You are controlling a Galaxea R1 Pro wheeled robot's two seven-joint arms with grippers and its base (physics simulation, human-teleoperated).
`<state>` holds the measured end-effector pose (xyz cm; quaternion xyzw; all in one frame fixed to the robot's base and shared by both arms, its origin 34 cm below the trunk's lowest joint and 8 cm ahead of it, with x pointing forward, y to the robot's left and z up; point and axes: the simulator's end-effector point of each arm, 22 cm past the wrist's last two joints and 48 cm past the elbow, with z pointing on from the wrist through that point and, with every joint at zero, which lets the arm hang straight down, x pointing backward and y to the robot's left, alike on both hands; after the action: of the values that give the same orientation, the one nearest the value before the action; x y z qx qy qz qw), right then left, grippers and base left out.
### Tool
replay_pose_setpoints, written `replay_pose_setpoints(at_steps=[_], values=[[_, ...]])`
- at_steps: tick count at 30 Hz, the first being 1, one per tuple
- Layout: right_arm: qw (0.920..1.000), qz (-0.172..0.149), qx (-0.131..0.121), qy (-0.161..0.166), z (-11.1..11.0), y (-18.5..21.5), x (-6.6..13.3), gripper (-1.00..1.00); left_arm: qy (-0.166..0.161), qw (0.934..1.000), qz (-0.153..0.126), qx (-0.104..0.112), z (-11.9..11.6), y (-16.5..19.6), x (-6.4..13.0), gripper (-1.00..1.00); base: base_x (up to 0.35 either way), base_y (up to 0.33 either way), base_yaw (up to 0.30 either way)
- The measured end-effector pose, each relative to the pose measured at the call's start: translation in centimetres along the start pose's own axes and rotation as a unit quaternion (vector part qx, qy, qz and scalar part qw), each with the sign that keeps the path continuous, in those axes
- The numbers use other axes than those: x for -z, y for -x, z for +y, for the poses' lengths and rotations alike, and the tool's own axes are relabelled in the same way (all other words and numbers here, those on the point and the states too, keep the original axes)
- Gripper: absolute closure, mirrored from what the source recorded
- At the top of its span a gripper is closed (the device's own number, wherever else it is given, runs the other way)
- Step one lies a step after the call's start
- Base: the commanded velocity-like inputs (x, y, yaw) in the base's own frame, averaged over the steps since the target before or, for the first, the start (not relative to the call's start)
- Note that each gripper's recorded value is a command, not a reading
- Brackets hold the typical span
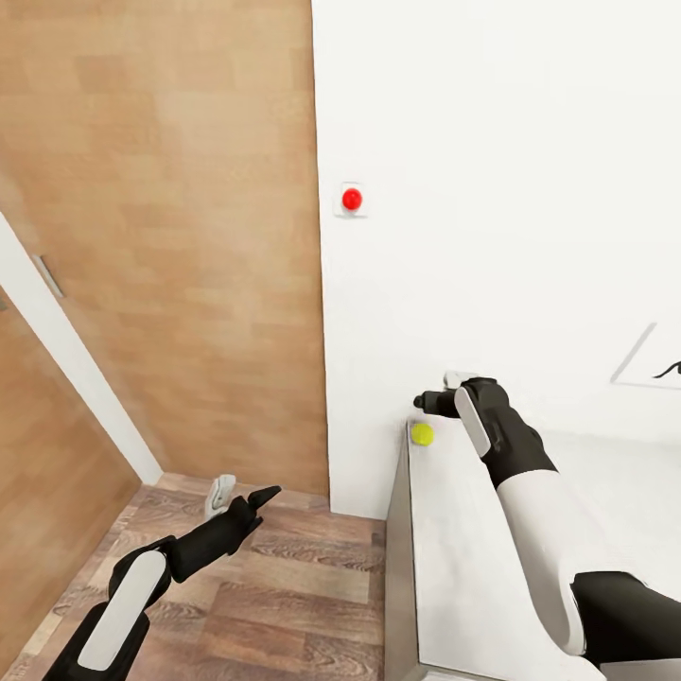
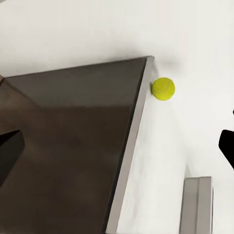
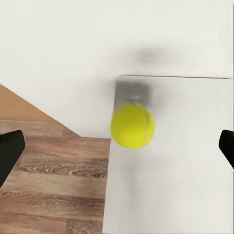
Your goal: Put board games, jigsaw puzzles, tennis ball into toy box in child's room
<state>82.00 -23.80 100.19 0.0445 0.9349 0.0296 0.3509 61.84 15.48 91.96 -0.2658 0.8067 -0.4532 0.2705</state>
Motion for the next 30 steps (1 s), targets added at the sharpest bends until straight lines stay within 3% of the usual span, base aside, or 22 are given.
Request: replay_pose_setpoints(at_steps=[18,30], values=[[1.0,0.001,0.0,-0.001,-0.1,-0.1,-0.1,-1.0,0.001,1.0,0.0,0.001,0.1,-0.1,-0.1,-1.0,0.119,-0.104,0.0],[0.9999,0.002,-0.002,-0.016,-2.4,0.0,-0.1,-1.0,0.0,1.0,0.001,0.001,0.0,-0.1,-0.1,-1.0,0.015,-0.013,0.0]])
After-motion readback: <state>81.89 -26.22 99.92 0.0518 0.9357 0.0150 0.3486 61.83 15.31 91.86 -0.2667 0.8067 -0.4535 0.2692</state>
